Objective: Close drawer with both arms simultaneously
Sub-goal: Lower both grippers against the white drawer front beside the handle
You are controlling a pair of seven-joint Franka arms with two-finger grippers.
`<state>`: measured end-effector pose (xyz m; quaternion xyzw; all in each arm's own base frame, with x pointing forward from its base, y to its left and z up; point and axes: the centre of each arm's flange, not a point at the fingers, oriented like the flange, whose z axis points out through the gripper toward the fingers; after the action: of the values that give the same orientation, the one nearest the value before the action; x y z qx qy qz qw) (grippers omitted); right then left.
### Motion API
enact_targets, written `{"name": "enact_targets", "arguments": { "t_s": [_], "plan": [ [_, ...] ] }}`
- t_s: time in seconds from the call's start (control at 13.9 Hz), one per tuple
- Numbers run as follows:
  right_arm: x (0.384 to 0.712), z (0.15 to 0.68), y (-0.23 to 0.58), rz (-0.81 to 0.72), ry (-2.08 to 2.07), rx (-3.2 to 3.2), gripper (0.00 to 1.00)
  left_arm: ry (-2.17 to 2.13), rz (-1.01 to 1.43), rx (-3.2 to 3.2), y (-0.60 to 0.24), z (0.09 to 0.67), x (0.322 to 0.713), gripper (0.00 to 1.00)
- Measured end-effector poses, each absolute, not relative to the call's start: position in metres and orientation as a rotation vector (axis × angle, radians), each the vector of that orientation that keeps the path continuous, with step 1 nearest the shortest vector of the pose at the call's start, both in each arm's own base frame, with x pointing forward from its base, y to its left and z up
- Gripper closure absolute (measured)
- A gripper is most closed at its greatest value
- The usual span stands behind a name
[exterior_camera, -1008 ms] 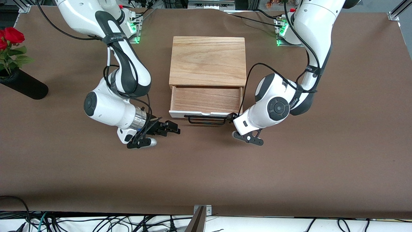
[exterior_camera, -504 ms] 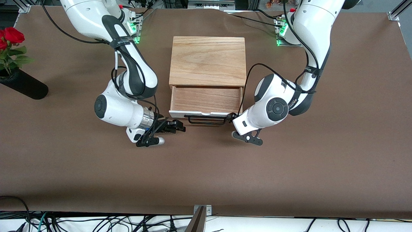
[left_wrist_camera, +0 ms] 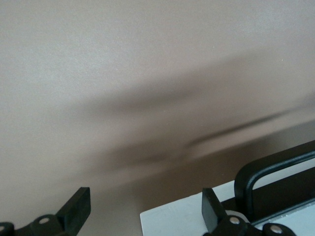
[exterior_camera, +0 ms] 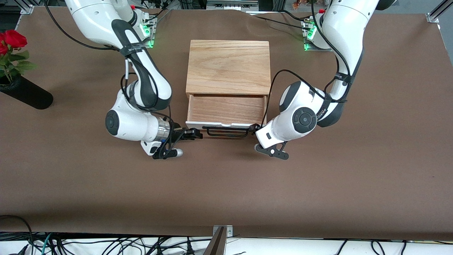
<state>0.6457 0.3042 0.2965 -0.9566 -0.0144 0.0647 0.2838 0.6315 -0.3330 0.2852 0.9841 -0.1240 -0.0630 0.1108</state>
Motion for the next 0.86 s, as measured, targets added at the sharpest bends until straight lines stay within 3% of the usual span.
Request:
{"name": "enact_targets", "arguments": {
  "t_s": [0.07, 0.14, 0.43, 0.86],
  "plan": [
    [0.6467, 0.2984, 0.3003, 0.179, -0.037, -2.558, 0.40, -0.364, -0.185, 2.891, -0.3330, 0.2852, 0.6315, 0.00],
    [0.6468, 0.2996, 0.2991, 0.183, -0.037, -2.557, 0.40, -0.364, -0.185, 2.891, -0.3330, 0.2852, 0.6315, 0.00],
    [0.6451, 0.2999, 0.3022, 0.188, -0.045, -2.556, 0.04, -0.364, -0.185, 2.891, -0.3330, 0.2852, 0.6315, 0.00],
    [0.6427, 0.2997, 0.3066, 0.196, -0.054, -2.556, 0.00, -0.363, -0.186, 2.891, -0.3330, 0.2852, 0.6315, 0.00]
  ]
}}
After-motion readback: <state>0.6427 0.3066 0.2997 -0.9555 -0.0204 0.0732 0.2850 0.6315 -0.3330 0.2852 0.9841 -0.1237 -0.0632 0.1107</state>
